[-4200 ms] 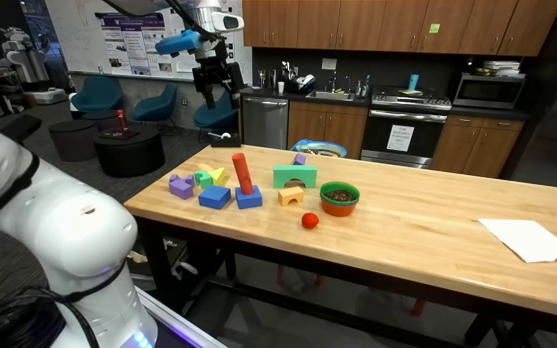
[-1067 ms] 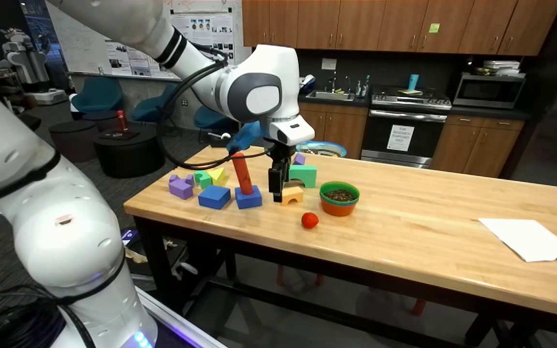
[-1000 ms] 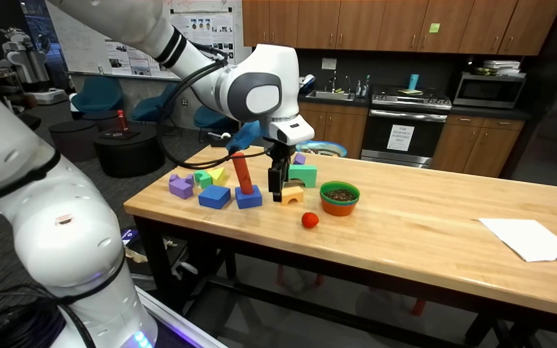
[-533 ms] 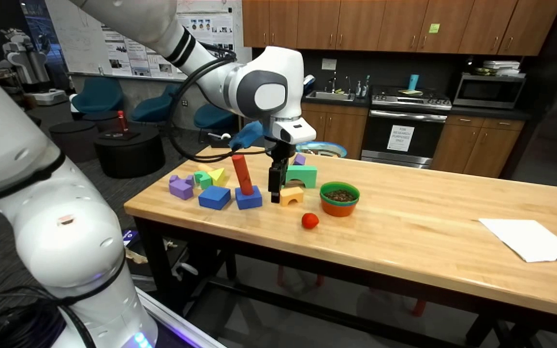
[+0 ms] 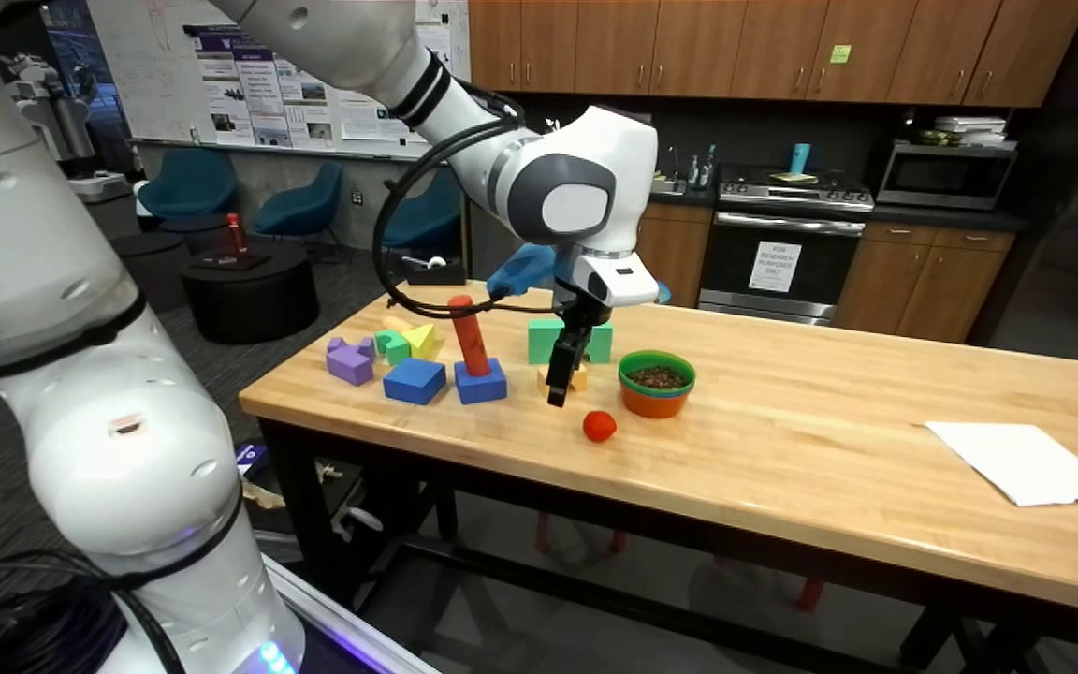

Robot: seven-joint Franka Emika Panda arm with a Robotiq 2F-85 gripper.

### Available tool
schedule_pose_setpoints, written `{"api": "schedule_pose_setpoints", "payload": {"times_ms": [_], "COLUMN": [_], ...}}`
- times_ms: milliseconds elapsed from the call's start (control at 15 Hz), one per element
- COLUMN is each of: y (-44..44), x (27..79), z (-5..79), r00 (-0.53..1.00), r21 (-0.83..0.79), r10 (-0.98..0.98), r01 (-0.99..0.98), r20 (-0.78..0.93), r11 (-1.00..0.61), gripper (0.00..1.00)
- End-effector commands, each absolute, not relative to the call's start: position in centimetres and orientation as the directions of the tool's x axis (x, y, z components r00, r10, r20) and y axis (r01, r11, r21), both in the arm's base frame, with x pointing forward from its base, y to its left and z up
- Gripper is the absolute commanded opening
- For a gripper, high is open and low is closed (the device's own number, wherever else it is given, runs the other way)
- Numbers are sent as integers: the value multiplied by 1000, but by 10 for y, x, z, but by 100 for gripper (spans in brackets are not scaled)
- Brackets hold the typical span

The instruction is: Put the red toy in the green bowl

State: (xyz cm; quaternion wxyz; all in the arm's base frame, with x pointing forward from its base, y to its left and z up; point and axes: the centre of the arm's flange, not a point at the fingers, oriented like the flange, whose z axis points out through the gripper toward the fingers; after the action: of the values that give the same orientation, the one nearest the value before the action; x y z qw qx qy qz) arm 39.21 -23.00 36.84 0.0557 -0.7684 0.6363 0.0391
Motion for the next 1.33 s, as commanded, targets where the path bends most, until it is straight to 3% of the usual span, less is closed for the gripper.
{"api": "schedule_pose_setpoints", "payload": {"times_ms": [0, 533, 1267], "y": [-252, -270, -274], "x": [402, 408, 414], "z": [346, 326, 315], "r00": [120, 12, -22], "r21": [-46, -77, -92], "r10": [-974, -977, -986], "r01": [-992, -997, -995], "r20": [-192, -214, -165], "r11": [-114, 5, 38], "gripper": [100, 100, 100]}}
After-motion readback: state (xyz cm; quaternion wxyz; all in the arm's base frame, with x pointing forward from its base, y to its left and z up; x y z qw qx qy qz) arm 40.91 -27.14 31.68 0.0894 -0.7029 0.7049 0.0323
